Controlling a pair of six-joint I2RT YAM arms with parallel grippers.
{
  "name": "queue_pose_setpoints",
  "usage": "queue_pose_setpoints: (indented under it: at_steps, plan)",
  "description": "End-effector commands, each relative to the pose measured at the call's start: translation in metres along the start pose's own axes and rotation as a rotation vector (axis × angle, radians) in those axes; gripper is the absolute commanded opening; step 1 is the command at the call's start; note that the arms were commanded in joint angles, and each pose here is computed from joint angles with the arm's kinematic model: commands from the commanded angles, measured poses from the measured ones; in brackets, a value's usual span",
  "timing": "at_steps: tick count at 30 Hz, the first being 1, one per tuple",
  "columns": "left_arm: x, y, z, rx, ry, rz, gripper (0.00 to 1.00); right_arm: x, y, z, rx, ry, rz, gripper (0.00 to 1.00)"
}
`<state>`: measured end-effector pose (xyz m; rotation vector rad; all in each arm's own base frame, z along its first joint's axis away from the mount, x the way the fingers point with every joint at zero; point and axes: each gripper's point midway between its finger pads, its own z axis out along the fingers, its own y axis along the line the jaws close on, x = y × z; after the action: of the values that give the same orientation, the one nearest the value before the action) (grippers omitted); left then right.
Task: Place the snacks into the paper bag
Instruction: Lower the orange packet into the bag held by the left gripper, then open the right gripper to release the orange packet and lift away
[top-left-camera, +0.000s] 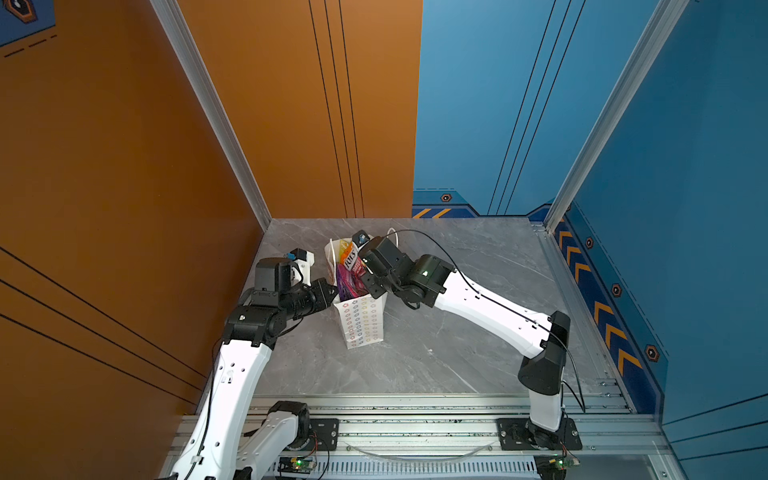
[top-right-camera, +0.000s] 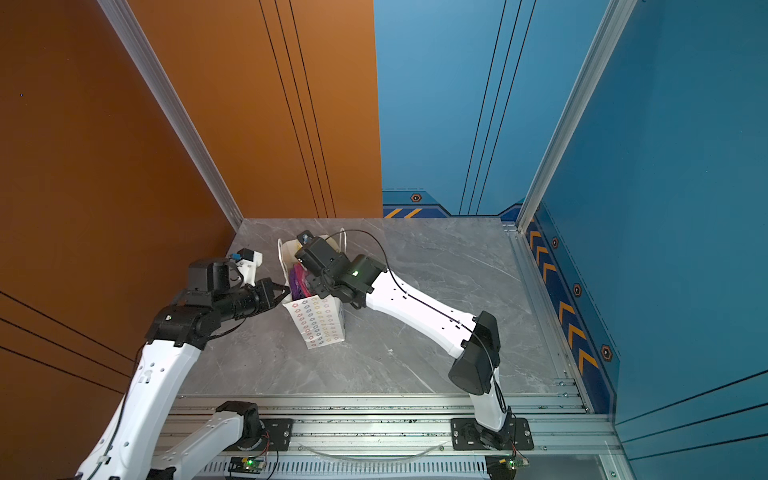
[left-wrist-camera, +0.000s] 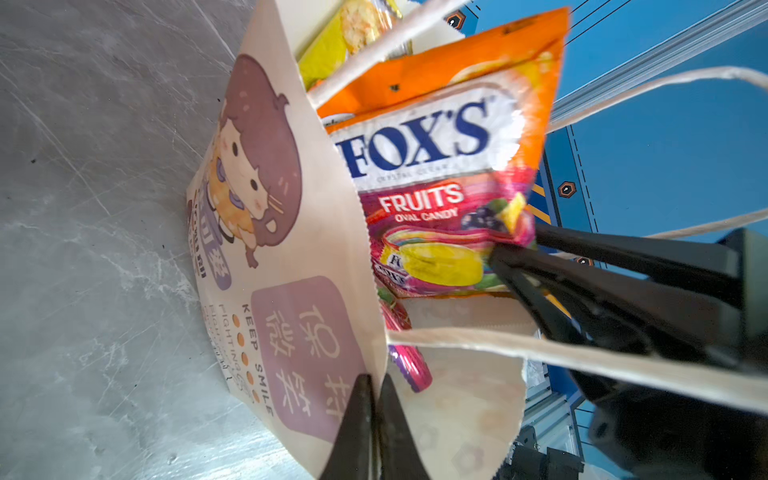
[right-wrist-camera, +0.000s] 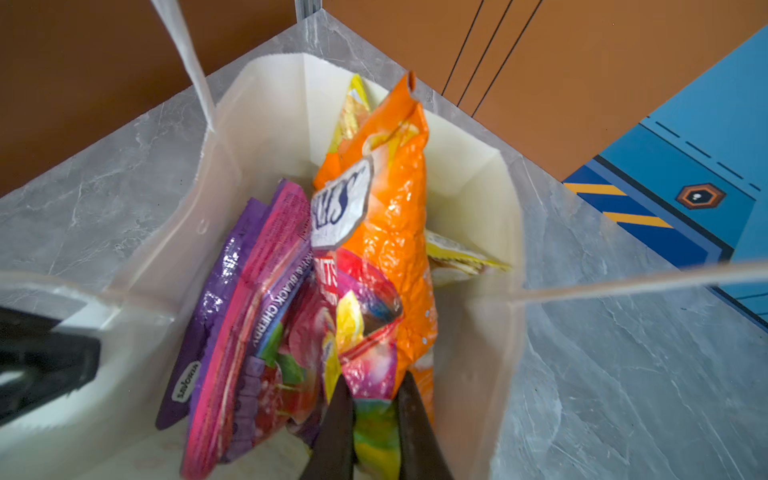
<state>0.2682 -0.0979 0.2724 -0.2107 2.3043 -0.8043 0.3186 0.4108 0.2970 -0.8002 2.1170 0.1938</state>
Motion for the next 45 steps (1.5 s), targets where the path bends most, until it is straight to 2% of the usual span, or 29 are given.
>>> queue_pose_setpoints:
  at_steps: [1, 13, 23, 30, 31, 35, 40, 45]
  plan:
    - [0.003, -0.001, -0.001, 0.018, 0.002, 0.002, 0.08, -0.021, -0.017, -0.039, 0.019, -0.058, 0.035, 0.0]
    - [0.003, 0.0, 0.001, 0.016, 0.006, -0.002, 0.08, 0.002, 0.027, 0.004, -0.047, 0.031, -0.091, 0.0]
    - [0.001, 0.0, 0.003, 0.017, 0.006, -0.001, 0.08, 0.041, 0.046, 0.059, -0.078, 0.164, -0.086, 0.0]
    - [0.003, 0.003, 0.005, 0.013, 0.013, -0.005, 0.08, 0.054, 0.046, 0.077, -0.1, 0.223, -0.066, 0.0]
    - [0.002, 0.003, 0.005, 0.013, 0.012, -0.005, 0.08, 0.053, 0.046, 0.076, -0.105, 0.224, -0.054, 0.05]
    - [0.001, 0.003, 0.005, 0.013, 0.01, -0.003, 0.08, 0.025, 0.041, 0.049, -0.162, 0.158, -0.002, 0.35]
    - [0.0, 0.003, 0.005, 0.016, 0.011, -0.005, 0.08, -0.029, 0.03, -0.016, -0.235, -0.011, 0.053, 0.48]
    - [0.0, 0.002, 0.005, 0.017, 0.01, -0.005, 0.08, -0.055, 0.023, -0.062, -0.313, -0.107, 0.112, 0.52]
